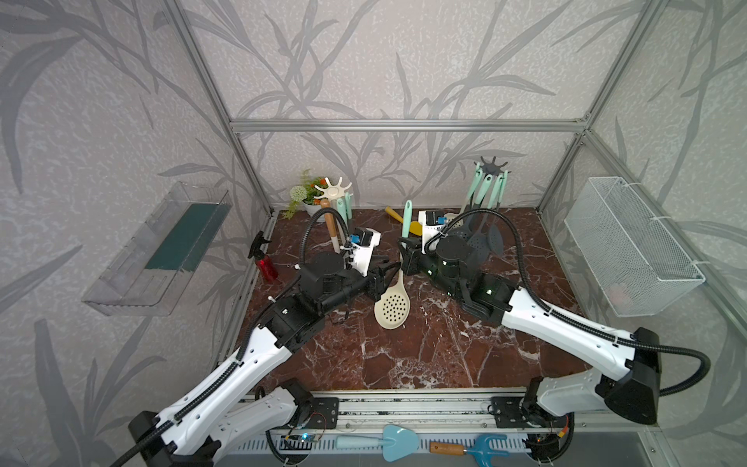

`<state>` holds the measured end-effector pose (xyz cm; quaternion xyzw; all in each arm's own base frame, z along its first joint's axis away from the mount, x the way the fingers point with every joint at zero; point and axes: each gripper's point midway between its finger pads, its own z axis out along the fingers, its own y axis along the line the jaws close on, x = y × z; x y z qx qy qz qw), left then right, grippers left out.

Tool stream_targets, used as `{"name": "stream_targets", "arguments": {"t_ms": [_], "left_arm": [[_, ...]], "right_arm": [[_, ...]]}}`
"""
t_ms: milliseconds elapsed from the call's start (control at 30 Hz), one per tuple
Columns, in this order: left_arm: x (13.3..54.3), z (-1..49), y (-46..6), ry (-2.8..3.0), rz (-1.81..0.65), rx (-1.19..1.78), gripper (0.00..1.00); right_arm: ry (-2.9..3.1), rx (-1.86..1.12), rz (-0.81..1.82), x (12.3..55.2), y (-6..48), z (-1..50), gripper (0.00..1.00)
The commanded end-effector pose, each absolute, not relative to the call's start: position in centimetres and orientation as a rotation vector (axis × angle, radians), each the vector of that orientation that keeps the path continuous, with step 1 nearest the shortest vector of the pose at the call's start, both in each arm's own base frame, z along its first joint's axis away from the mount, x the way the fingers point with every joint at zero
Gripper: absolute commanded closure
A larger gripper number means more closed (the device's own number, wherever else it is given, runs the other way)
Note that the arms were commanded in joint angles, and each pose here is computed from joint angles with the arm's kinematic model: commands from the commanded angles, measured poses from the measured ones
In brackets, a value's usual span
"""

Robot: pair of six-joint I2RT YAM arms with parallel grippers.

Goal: Hang the skimmer on the kitchen utensil rack
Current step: Pick up the skimmer from the center of the board.

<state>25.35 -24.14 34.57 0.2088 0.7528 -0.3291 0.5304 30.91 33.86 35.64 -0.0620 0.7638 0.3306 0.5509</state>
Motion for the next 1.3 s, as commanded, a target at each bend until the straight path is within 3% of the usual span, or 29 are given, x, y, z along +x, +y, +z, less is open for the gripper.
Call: {"name": "stream_targets", "arguments": {"t_ms": [0,533,600,733,833,967,1033,1133,1267], "left_arm": [[26.5,34.5,-24.1,1.766,-0.688,0.483,0.65],[27.6,31.8,-27.0,1.796,-0.656,0.490,0.74],[27.9,31.4,-26.9,1.804,-0.638,0.475,0.78],[28.0,31.2,-26.4,1.807,-0.609,0.453,1.00],[27.8,31.7,-25.8,1.809,-0.598,0.448,1.00],[26.9,32.2,-24.8,1.820,-0.586,0.449,1.00],[26.5,32.2,-24.1,1.827,-0.575,0.447,1.00],[25.7,32.3,-23.1,1.834,-0.577,0.434,1.00],[24.4,32.2,-22.9,1.836,-0.606,0.481,1.00]], "right_arm": [[1.731,-0.019,0.831,30.6,32.1,39.4,1.00],[1.753,0.035,0.938,30.0,33.3,39.3,1.00],[1.751,0.039,0.940,29.9,33.4,39.4,1.00],[1.736,0.020,0.936,29.7,33.6,39.6,1.00],[1.719,-0.030,0.916,29.5,33.6,39.5,1.00],[1.649,-0.123,0.929,28.8,33.4,40.2,0.61],[1.634,-0.145,0.940,28.7,32.7,40.4,0.47],[1.610,-0.175,0.987,29.1,32.0,40.8,0.37],[1.551,-0.228,1.101,29.0,32.1,42.2,0.34]]}}
